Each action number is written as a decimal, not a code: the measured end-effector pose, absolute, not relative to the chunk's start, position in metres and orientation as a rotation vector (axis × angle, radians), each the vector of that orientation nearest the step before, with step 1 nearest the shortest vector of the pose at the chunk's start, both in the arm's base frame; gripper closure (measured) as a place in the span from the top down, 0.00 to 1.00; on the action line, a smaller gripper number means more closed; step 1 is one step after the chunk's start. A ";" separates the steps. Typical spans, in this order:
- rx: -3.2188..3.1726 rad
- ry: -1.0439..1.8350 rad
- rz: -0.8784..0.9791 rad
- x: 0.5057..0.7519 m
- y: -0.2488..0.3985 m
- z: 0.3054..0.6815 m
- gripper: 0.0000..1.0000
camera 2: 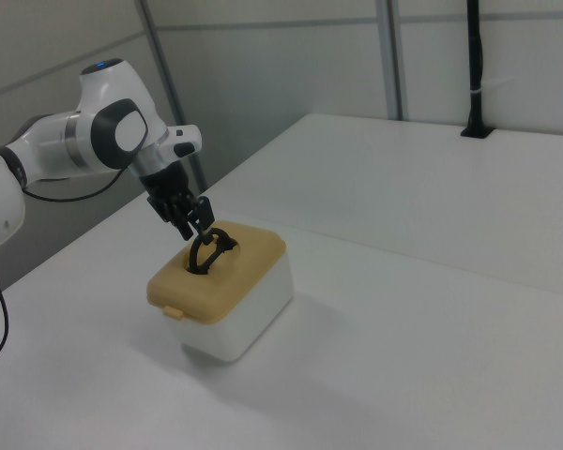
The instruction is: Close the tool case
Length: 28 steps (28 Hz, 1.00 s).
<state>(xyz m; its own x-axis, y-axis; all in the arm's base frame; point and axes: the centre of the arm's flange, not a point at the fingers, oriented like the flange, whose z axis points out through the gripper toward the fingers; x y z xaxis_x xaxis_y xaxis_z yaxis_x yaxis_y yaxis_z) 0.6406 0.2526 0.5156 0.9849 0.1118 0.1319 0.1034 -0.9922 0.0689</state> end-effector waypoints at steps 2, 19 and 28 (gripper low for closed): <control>3.068 0.166 0.208 0.641 0.252 0.516 0.64; 3.021 0.213 0.047 0.620 0.221 0.551 1.00; 3.013 0.230 0.017 0.600 0.160 0.606 1.00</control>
<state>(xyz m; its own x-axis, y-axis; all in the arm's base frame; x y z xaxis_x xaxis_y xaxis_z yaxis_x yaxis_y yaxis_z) 0.6002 0.1598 0.6064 0.9884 0.1517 0.0019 0.1503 -0.9813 0.1204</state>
